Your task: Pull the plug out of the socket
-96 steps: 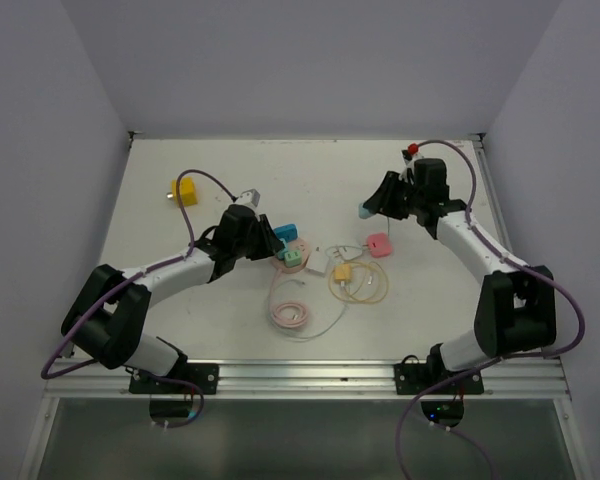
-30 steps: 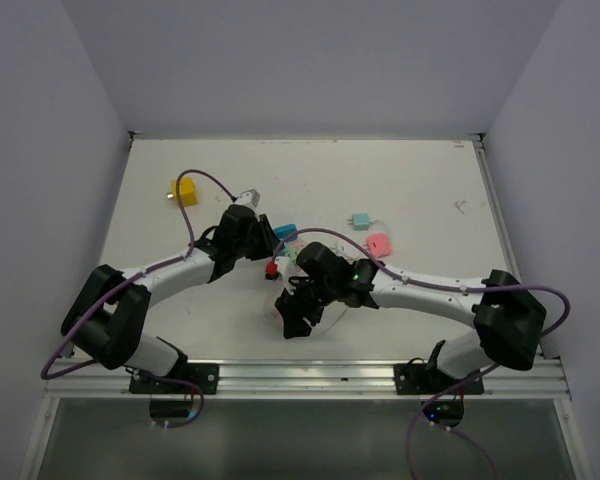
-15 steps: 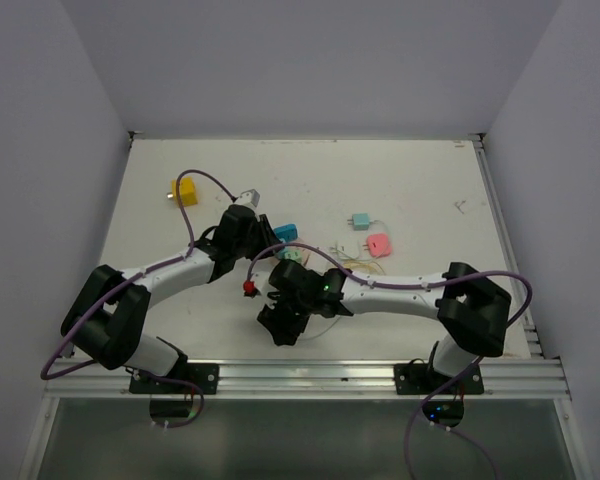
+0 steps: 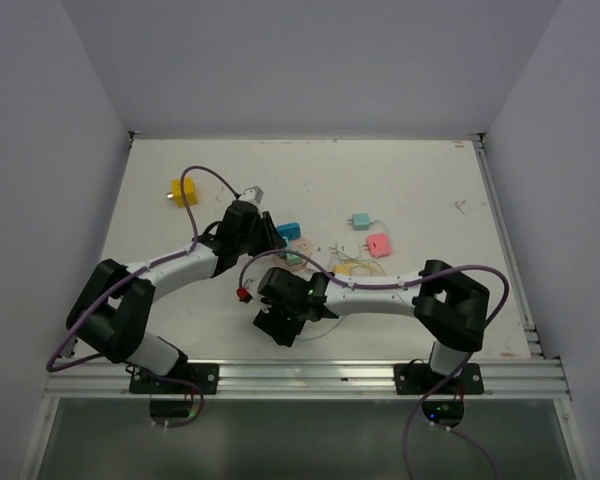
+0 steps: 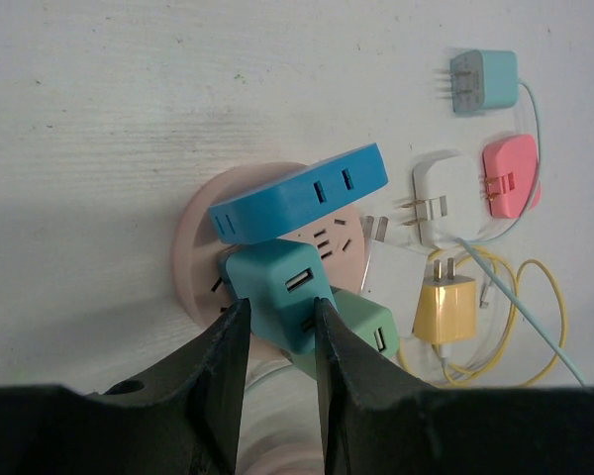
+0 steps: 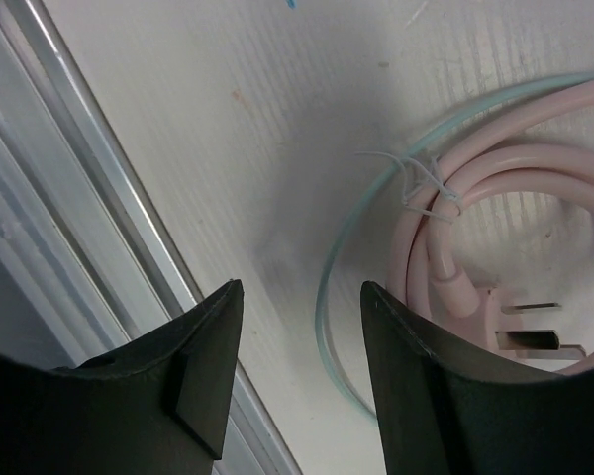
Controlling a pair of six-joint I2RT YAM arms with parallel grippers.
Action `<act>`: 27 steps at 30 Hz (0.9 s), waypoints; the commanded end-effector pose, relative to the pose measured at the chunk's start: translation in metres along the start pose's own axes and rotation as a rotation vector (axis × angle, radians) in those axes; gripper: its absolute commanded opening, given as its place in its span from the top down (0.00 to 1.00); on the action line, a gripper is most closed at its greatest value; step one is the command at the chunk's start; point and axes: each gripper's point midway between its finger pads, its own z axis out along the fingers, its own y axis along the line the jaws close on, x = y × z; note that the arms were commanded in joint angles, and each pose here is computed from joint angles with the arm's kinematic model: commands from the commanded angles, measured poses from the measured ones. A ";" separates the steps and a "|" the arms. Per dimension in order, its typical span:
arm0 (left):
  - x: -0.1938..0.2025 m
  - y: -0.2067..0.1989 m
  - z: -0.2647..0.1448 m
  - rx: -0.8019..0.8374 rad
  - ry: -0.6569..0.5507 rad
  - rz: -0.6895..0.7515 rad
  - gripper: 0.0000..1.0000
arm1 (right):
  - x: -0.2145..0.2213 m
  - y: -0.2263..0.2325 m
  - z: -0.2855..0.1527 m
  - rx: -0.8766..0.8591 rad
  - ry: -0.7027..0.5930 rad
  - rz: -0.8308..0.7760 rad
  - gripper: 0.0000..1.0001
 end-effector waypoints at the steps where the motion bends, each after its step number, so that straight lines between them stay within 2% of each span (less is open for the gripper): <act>1: 0.094 0.093 -0.015 -0.333 0.346 0.088 0.66 | -0.004 -0.011 -0.001 0.076 0.012 -0.024 0.45; 7: 0.081 0.090 -0.009 -0.340 0.332 0.100 0.66 | 0.001 -0.013 0.004 0.082 0.035 -0.030 0.48; 10: 0.079 0.091 -0.010 -0.343 0.330 0.100 0.66 | 0.004 -0.013 0.008 0.080 0.053 -0.035 0.56; 12: 0.079 0.091 -0.010 -0.345 0.330 0.101 0.66 | 0.004 -0.012 0.008 0.073 0.058 -0.036 0.67; 18: 0.080 0.095 -0.012 -0.352 0.327 0.098 0.66 | 0.002 -0.010 0.003 0.060 0.051 -0.055 0.91; 19: 0.080 0.096 -0.012 -0.354 0.327 0.095 0.66 | 0.001 -0.007 0.000 0.043 0.046 -0.063 1.00; 23: 0.081 0.099 -0.012 -0.363 0.331 0.097 0.66 | -0.008 0.013 -0.024 -0.054 -0.003 -0.108 1.00; 27: 0.081 0.101 -0.011 -0.368 0.331 0.098 0.66 | -0.022 0.042 -0.069 -0.198 -0.096 -0.202 1.00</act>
